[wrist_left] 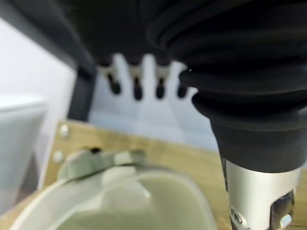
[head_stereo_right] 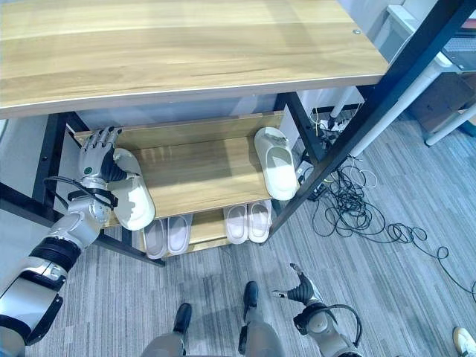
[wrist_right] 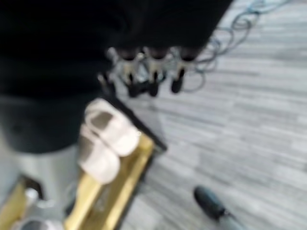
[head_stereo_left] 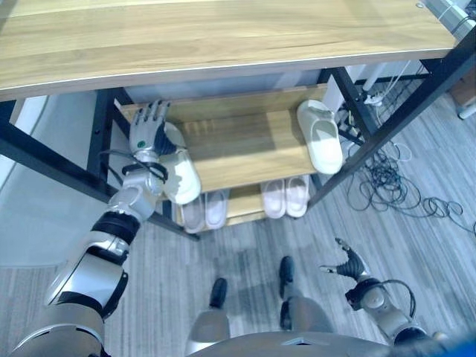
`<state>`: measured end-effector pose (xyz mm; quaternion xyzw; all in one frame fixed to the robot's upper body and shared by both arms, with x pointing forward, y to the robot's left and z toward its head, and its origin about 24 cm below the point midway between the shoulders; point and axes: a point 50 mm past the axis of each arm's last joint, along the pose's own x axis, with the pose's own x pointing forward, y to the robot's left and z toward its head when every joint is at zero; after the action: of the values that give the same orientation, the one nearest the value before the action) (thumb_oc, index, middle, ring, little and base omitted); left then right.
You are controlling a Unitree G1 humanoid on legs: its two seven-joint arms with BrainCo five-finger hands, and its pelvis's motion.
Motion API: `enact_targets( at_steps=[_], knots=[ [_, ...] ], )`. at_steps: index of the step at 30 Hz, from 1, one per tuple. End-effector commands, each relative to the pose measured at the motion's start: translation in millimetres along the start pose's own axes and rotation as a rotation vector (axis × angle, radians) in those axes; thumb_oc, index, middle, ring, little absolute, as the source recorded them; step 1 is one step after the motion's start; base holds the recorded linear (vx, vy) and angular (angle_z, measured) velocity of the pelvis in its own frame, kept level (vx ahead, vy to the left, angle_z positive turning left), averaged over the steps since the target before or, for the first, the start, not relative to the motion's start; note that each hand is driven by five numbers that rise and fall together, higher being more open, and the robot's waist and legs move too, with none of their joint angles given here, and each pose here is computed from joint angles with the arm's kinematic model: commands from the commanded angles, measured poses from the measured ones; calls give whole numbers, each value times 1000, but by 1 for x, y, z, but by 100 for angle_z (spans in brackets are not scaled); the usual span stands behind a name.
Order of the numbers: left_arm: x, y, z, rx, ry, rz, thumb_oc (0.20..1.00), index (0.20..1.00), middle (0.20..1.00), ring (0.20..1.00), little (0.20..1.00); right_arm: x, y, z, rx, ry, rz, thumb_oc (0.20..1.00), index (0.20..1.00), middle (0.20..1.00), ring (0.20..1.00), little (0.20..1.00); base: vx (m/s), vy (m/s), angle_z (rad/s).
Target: Arrange the slippers neatly on the shoe rack.
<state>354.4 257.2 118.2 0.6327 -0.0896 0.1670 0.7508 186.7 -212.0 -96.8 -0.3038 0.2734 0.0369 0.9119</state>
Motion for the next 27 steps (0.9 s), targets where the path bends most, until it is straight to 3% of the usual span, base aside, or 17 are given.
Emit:
enact_targets(
  at_steps=[1,20,21,22,27],
  knots=[
    [16,22,-1,76,-35,77,1000,1000,1000,1000,1000,5,-18,13,-14,-76,-48,1000,1000,1000,1000,1000,0,0,0],
    [-3,-1,-24,71,57,-21,1000,1000,1000,1000,1000,1,-16,9,-37,-73,-32,1000,1000,1000,1000,1000,6,5,2],
    [-3,-5,-24,52,77,-32,504,504,504,504,504,2,-16,10,-40,-76,-30,1000,1000,1000,1000,1000,0,0,0],
    [-3,-8,-23,31,90,-38,200,200,200,200,200,2,-17,11,-42,-81,-32,1000,1000,1000,1000,1000,0,0,0],
    [-8,-27,-10,-53,108,-78,200,200,200,200,200,2,-18,12,-63,-89,-28,1000,1000,1000,1000,1000,0,0,0]
  ],
)
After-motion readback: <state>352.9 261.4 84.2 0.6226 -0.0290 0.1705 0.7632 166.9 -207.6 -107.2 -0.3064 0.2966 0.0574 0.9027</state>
